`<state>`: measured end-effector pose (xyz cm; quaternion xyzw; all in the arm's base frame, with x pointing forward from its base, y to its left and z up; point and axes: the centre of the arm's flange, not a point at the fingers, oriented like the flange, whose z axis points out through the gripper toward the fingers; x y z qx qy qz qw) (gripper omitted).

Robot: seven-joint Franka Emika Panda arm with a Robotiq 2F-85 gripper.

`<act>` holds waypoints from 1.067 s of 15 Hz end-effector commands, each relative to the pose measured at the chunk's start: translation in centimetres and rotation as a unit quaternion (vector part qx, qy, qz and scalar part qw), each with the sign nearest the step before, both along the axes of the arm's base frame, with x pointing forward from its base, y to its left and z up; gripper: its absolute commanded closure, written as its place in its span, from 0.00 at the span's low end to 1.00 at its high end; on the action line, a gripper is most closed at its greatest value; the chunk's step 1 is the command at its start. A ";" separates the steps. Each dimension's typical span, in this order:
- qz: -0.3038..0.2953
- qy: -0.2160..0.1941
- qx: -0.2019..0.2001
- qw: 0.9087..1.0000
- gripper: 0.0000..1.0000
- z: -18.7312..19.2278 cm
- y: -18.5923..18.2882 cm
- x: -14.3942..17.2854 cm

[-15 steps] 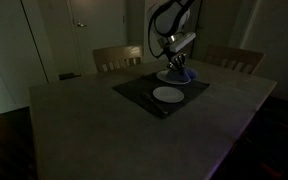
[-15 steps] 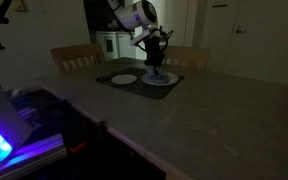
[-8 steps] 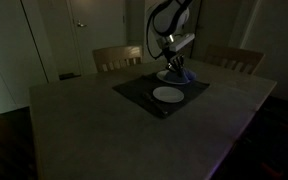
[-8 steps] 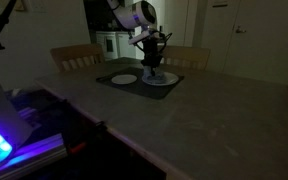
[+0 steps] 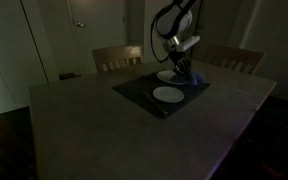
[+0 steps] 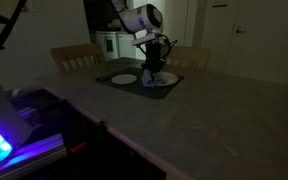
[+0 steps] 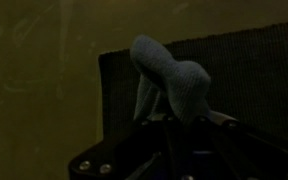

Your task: Use the blue towel to wipe the plate on the right

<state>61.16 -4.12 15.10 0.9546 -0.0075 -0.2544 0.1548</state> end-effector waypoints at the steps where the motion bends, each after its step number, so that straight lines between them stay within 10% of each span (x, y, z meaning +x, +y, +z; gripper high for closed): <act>1: -0.007 0.032 0.003 0.999 0.98 -1.1 -1.6 1.3; 16: -0.047 -0.008 -0.041 0.998 0.98 -1.8 -3.0 9.5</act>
